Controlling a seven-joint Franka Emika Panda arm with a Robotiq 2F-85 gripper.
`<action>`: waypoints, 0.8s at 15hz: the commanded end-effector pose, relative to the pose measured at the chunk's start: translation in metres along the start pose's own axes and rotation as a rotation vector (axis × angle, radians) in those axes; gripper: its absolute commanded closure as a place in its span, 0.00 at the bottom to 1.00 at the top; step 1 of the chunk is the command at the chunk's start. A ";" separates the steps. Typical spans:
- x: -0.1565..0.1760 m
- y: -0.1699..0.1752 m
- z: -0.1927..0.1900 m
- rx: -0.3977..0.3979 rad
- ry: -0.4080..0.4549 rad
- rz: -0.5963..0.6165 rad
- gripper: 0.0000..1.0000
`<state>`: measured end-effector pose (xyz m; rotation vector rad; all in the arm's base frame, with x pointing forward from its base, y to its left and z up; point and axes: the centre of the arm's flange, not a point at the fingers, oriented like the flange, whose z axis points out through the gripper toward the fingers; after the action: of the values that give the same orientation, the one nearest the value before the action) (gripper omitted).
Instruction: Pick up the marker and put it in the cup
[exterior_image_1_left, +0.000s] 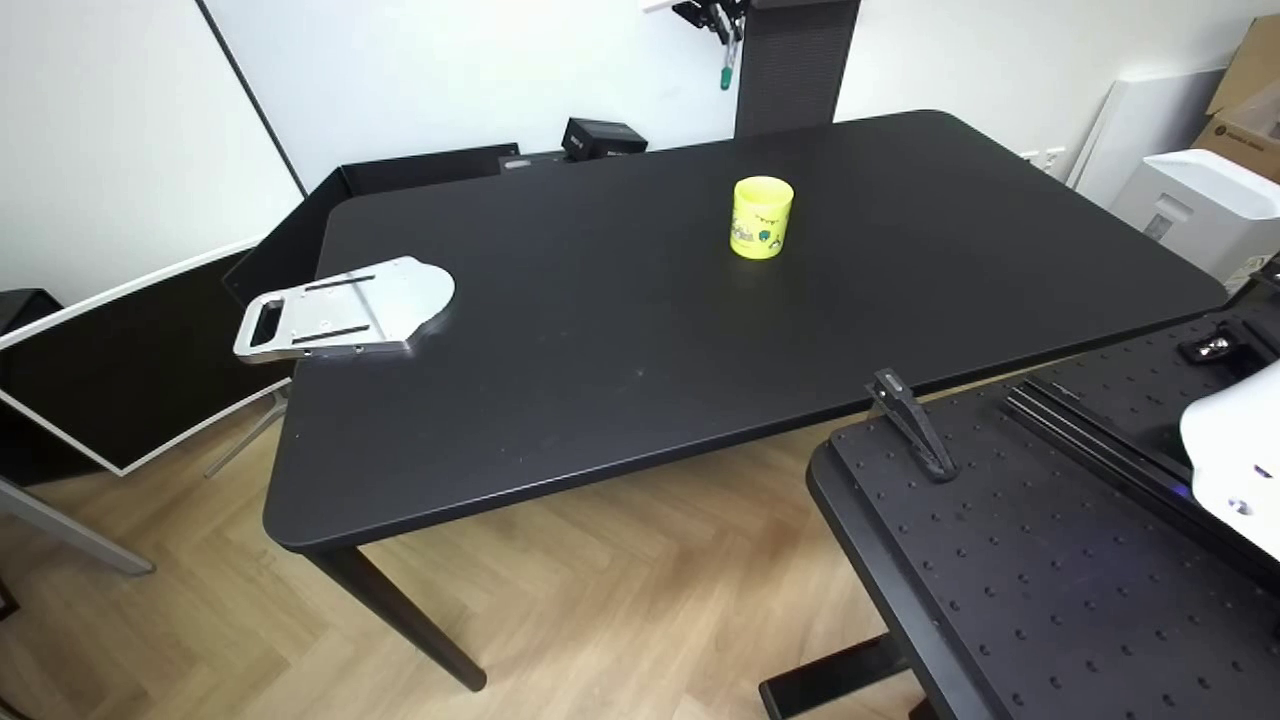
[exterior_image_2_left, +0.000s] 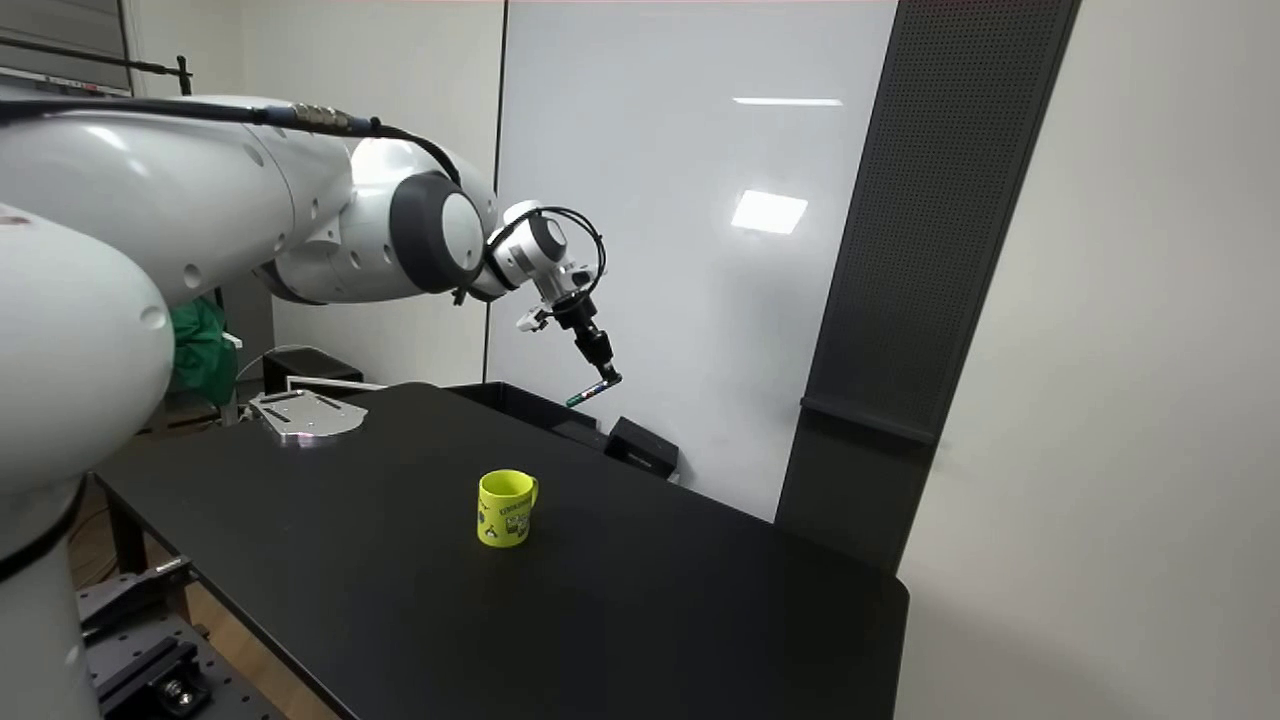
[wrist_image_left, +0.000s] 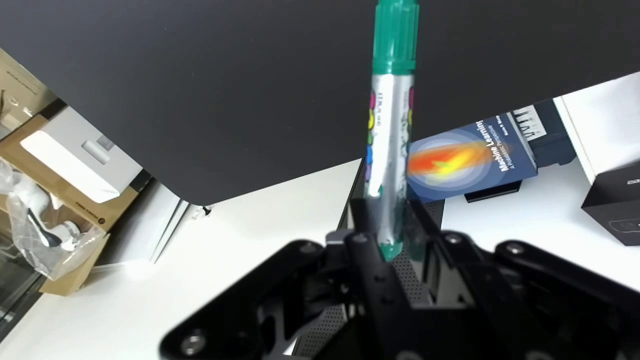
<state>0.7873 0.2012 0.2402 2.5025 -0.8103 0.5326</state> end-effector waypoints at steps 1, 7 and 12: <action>0.000 0.000 0.000 0.000 0.000 0.000 0.78; 0.000 0.000 0.001 -0.001 -0.001 -0.001 0.78; -0.005 0.003 0.004 -0.012 -0.019 -0.008 0.95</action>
<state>0.7868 0.2004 0.2371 2.5009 -0.8078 0.5248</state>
